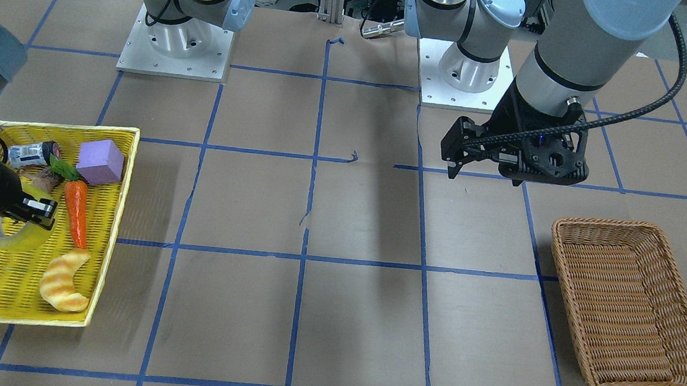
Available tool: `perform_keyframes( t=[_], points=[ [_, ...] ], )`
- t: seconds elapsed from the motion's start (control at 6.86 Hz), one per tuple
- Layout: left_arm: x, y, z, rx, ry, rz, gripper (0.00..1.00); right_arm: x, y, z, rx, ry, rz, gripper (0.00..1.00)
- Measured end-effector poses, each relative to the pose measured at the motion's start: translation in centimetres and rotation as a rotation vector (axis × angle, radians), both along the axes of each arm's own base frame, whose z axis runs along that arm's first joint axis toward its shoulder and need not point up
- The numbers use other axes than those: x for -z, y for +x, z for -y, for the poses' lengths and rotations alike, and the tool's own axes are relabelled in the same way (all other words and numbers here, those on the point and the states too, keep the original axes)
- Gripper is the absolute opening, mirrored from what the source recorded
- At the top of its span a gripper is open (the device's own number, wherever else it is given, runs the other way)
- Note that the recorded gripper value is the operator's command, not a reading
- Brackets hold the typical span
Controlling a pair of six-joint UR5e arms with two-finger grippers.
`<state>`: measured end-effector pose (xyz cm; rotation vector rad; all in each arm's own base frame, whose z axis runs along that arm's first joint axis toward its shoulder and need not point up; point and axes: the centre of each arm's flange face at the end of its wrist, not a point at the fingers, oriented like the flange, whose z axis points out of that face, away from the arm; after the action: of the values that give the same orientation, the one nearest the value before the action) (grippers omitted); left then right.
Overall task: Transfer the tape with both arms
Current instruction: 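Lower the right gripper into the yellow tray and grasp the yellow tape roll, then carry the tape roll toward the table center and set it down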
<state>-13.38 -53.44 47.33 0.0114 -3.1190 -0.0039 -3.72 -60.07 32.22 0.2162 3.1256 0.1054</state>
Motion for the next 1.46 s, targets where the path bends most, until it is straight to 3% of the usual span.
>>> perform_keyframes(
  t=[0.44,0.73,0.88,1.02,1.17,1.31,1.46],
  points=[
    [0.1,0.0,0.0,-0.001,0.002,-0.001,1.00,-2.1,18.9,-1.6,0.038,-0.014,0.010,0.00],
    [0.2,0.1,0.1,0.000,0.003,0.000,1.00,0.5,32.5,-5.0,0.097,0.000,0.065,0.00],
    [0.2,0.1,0.1,0.002,0.004,0.000,1.00,2.4,38.6,-6.8,0.116,-0.020,0.098,0.00],
    [0.2,0.1,0.1,0.003,0.004,0.000,1.00,4.3,42.9,-8.5,0.100,-0.025,0.113,0.00],
    [0.2,0.2,0.1,0.003,0.004,0.000,1.00,6.2,45.6,-9.8,0.075,-0.014,0.114,0.14],
    [0.2,0.2,0.1,0.004,0.004,-0.002,1.00,7.9,47.3,-10.7,0.054,-0.007,0.113,0.45],
    [0.3,0.2,0.1,0.003,0.005,-0.006,1.00,8.9,48.4,-11.2,0.038,-0.006,0.115,0.65]
  ],
)
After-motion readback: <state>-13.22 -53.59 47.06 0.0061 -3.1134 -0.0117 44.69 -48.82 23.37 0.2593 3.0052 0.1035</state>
